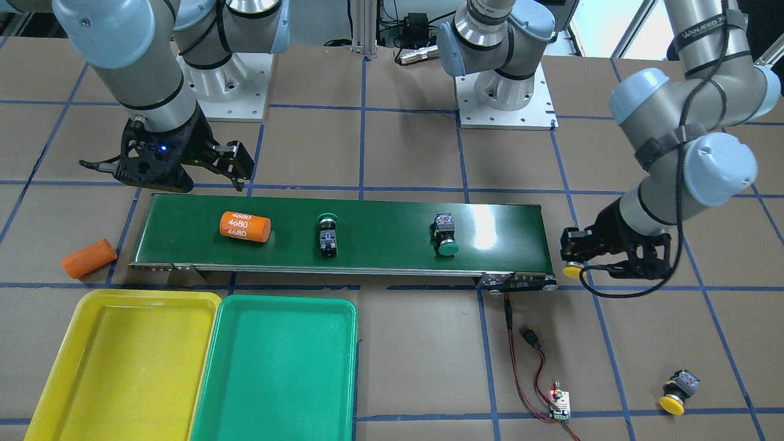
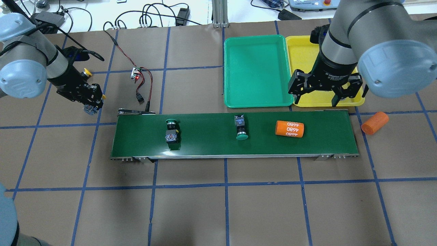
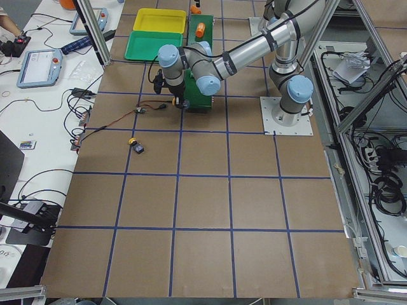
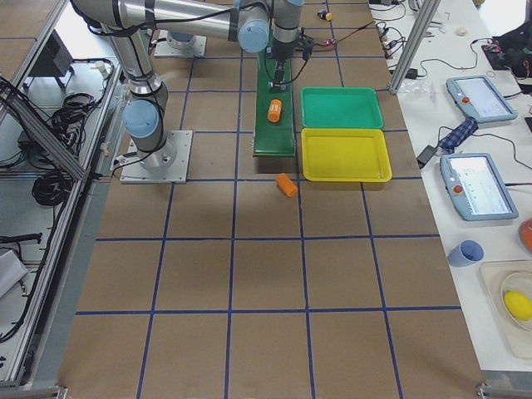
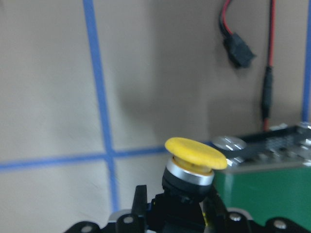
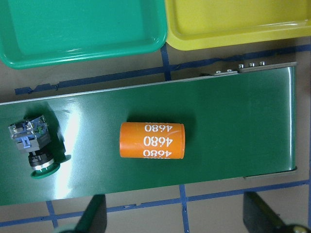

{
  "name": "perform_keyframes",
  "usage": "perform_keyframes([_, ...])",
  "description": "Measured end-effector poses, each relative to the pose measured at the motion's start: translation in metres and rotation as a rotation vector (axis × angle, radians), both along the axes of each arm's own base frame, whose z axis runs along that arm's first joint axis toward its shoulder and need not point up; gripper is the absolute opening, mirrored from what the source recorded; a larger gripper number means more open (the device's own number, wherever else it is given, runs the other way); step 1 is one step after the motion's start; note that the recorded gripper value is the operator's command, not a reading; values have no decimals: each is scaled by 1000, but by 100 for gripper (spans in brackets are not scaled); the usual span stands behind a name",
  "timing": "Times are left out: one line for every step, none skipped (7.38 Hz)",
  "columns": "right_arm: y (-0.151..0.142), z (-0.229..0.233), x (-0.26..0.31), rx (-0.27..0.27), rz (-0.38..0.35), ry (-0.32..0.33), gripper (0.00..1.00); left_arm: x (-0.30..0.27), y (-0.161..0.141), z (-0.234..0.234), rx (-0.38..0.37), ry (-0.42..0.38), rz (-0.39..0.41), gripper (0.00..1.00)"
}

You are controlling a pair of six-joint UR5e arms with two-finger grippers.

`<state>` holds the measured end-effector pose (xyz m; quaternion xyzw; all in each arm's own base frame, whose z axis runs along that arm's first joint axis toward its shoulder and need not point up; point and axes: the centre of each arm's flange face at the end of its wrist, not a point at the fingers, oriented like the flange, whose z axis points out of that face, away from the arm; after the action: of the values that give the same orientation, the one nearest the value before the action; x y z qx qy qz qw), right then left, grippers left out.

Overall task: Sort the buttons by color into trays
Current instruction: 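Place the yellow button on the belt while the right gripper grasps a green button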

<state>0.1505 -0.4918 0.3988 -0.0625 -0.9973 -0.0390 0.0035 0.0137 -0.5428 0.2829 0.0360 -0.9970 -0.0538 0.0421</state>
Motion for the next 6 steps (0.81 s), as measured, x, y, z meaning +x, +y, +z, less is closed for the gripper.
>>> perform_keyframes([-3,-10,8,13,4,1,100,-34,20,-3,15,-16,77,0])
perform_keyframes([-7,-20,15,22,1,2,100,-64,31,-8,23,-30,127,0])
perform_keyframes([-14,-30,22,19,6,3,100,-85,38,-14,37,-37,147,5])
perform_keyframes([-18,-41,36,14,28,3,100,-95,43,-25,61,-42,159,71])
perform_keyframes([-21,-55,52,11,55,4,100,-99,49,-35,76,-52,164,100])
perform_keyframes([-26,-70,63,13,74,4,99,-98,50,-39,64,-76,163,100])
